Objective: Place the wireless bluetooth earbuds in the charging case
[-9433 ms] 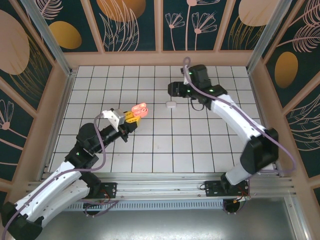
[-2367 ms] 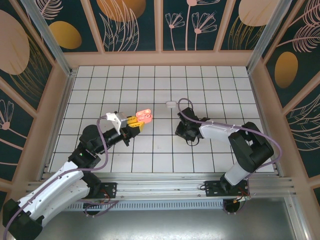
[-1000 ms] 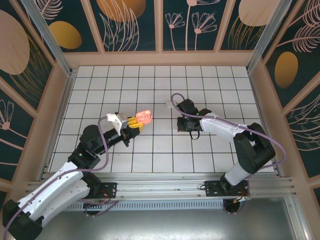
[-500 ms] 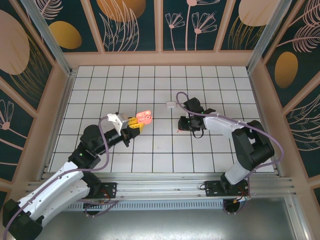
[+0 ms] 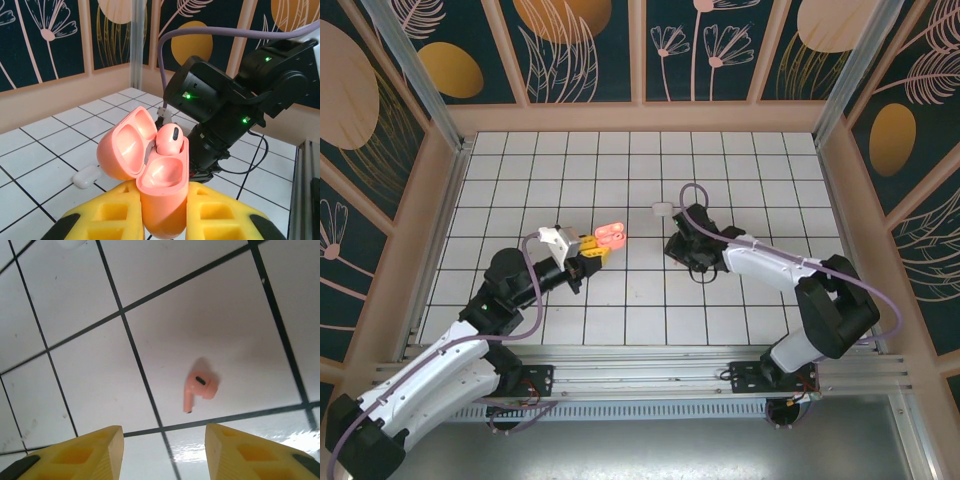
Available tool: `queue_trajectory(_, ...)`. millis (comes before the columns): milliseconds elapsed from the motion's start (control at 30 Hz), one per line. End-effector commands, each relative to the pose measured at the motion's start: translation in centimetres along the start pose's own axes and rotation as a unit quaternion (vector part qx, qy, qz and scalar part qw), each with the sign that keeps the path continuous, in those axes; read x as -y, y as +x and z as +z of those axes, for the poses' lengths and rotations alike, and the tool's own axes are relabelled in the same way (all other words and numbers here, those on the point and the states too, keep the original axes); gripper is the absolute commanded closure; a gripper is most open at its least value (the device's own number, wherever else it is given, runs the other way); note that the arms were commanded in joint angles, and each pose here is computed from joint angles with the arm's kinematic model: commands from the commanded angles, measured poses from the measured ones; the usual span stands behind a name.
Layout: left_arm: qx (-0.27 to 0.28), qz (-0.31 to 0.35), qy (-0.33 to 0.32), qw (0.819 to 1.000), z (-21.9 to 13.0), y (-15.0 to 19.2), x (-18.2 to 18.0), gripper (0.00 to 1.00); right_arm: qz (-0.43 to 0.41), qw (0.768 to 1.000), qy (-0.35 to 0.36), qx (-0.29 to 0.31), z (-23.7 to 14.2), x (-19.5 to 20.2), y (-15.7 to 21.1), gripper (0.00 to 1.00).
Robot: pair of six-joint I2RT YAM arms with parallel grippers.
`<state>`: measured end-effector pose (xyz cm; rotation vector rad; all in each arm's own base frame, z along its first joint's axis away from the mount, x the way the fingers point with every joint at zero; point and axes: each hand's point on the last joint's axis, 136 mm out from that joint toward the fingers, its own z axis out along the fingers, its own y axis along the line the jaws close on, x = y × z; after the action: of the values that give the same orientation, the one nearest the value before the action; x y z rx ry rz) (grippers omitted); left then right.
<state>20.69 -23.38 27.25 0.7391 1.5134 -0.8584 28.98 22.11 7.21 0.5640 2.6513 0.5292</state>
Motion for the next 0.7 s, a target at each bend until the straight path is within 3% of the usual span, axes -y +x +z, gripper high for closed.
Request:
queue_trajectory(0,0.016,0.021,0.018,0.999,0.1,-0.8,0.6,0.83,0.076,0.996,0.026,0.032,0.4,1.0,-0.4,0.53)
queue_trajectory(667,0.022,0.028,0.035,0.999,-0.2,-0.4,1.2,0.83,0.107,0.992,0.059,0.005,3.7,2.7,-0.8,0.61)
